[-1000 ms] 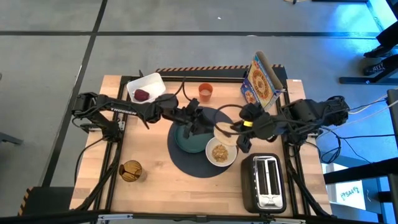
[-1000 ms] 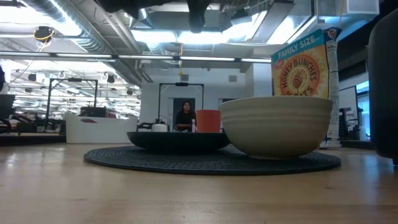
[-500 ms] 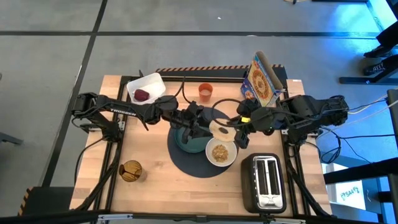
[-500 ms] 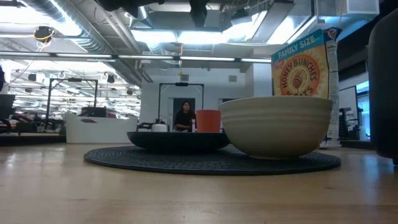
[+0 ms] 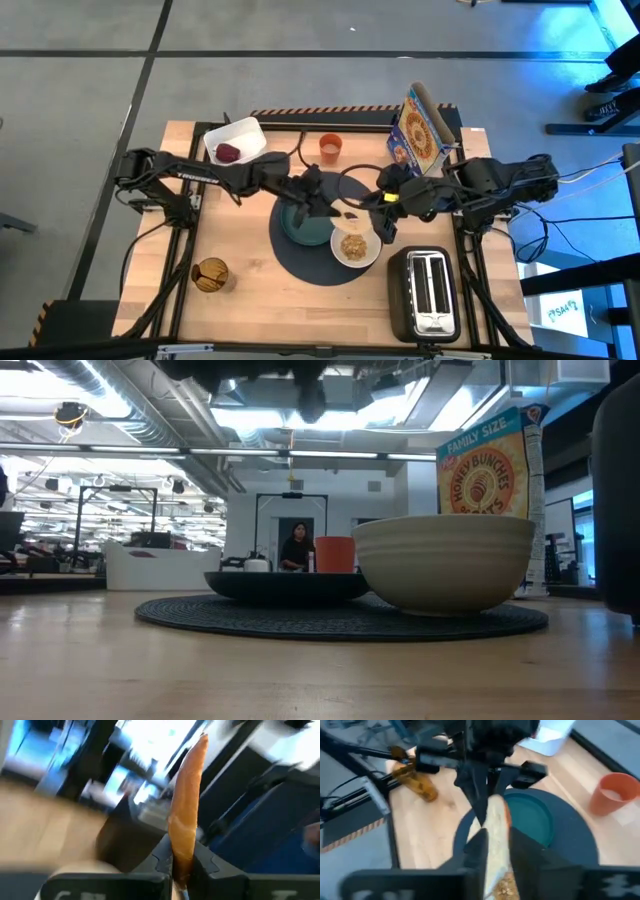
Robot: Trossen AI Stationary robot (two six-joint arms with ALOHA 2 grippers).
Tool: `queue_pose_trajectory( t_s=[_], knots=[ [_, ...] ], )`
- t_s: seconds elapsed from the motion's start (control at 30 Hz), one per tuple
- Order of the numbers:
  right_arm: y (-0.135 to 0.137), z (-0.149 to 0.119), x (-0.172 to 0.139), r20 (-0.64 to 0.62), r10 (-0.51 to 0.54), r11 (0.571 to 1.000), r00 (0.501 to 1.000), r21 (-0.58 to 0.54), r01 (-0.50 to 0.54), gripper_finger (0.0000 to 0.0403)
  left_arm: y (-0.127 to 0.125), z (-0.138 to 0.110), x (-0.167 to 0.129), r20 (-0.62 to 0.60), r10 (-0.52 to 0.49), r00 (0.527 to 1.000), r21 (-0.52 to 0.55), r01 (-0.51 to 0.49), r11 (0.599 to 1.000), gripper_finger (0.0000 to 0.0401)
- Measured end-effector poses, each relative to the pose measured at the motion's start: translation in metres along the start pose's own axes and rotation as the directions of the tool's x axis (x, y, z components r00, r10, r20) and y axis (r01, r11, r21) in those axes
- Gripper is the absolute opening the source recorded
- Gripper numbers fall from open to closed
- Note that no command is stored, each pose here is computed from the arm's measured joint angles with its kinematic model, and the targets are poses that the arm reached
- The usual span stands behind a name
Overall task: Arrange a breakfast setting
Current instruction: Put the toasted bagel from the toasted oven into the green plate
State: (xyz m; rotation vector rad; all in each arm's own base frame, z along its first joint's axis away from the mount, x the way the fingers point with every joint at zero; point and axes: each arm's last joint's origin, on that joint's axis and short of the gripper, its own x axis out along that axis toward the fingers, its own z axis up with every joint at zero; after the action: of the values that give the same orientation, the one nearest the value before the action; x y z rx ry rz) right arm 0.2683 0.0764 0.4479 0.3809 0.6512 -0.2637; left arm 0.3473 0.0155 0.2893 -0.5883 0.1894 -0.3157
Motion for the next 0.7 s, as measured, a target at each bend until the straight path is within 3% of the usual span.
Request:
queue_pose_trajectory(
  t_s=[0.13,0.27,0.37,0.53,0.7],
  knots=[
    [-0.005,-0.001,0.0,0.038,-0.114,0.99,0.993,0.088,0.11,0.0126,0.024,-0.014,-0.012,-0.201,0.159,0.966,-0.07,-0.177,0.982,0.0022],
    [-0.007,-0.004,0.0,0.015,-0.132,0.987,0.991,0.099,0.13,0.0158,0.052,-0.029,-0.034,-0.405,0.35,0.845,-0.06,-0.406,0.912,0.0017],
    [-0.005,-0.004,0.004,0.001,-0.116,0.987,0.993,0.109,0.115,0.0161,0.067,-0.033,-0.05,-0.474,0.453,0.755,-0.01,-0.519,0.854,0.0018],
    [-0.003,-0.005,0.009,-0.014,-0.121,0.986,0.993,0.111,0.122,0.0151,0.086,-0.034,-0.068,-0.531,0.529,0.662,0.073,-0.586,0.807,0.0019],
    [-0.003,-0.005,0.01,-0.01,-0.13,0.985,0.991,0.112,0.13,0.0145,0.112,-0.056,-0.077,-0.615,0.507,0.603,0.071,-0.598,0.798,0.002]
  ],
)
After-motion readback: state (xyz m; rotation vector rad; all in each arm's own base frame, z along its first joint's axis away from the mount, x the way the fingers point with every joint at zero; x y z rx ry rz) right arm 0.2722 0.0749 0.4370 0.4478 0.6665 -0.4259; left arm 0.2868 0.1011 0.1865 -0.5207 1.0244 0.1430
